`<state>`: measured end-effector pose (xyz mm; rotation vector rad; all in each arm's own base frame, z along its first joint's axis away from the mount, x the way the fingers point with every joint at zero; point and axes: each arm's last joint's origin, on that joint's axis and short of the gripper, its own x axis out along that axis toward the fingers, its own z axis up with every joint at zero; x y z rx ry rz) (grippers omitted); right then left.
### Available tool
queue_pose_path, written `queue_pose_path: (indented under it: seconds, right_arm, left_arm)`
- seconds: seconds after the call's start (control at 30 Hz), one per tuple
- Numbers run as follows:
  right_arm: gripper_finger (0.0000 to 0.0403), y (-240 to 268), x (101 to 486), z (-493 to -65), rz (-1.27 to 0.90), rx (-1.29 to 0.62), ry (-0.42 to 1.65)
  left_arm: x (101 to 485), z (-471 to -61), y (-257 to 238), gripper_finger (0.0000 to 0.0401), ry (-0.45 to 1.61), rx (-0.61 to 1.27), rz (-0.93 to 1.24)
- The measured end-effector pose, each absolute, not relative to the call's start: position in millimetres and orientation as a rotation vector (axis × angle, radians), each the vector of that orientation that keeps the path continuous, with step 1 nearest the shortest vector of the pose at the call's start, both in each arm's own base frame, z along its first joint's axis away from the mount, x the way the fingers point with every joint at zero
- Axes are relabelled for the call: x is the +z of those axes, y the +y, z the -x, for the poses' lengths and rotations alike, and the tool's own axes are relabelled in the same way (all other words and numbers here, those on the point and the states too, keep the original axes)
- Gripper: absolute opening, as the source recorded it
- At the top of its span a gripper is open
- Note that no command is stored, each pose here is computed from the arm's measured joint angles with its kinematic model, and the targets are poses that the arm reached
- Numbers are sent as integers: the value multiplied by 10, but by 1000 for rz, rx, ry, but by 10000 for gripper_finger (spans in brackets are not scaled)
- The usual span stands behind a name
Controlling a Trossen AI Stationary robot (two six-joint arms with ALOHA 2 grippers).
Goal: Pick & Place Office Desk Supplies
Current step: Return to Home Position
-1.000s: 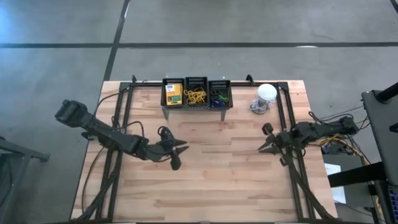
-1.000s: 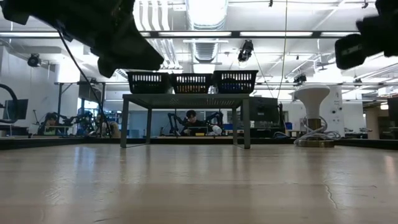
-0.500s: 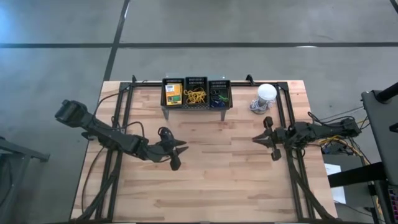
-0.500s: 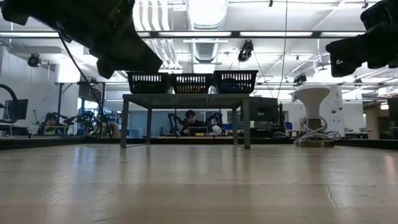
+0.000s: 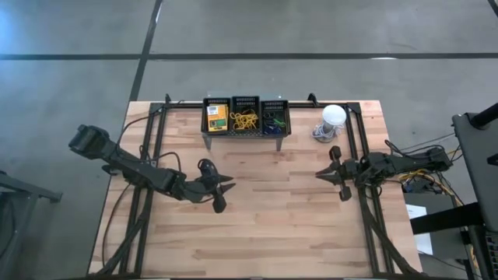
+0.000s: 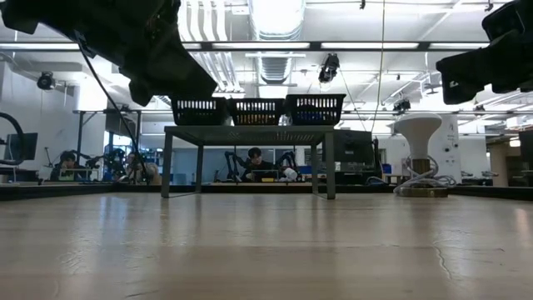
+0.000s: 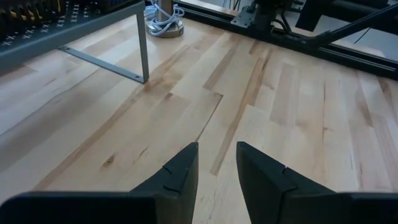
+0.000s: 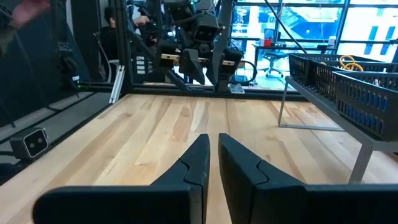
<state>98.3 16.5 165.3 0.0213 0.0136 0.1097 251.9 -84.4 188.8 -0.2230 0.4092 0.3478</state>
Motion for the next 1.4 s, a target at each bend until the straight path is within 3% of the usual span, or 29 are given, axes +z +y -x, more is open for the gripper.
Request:
queue_pose_path:
  seconds: [0.73,0.9,1.17,1.4]
  right_arm:
    - [31,165,1653,-983,-17,110,13]
    - [31,165,1652,-983,-17,110,14]
    - [31,165,1653,-983,-21,110,14]
    - [31,165,1653,-983,-21,110,14]
  left_arm:
    - [1981,-2549,-807,113,380,342,59]
    - [1934,-2492,-724,113,330,461,91]
    - [1844,-1874,-452,113,67,485,302]
    - [1718,-1397,-288,113,-29,426,301]
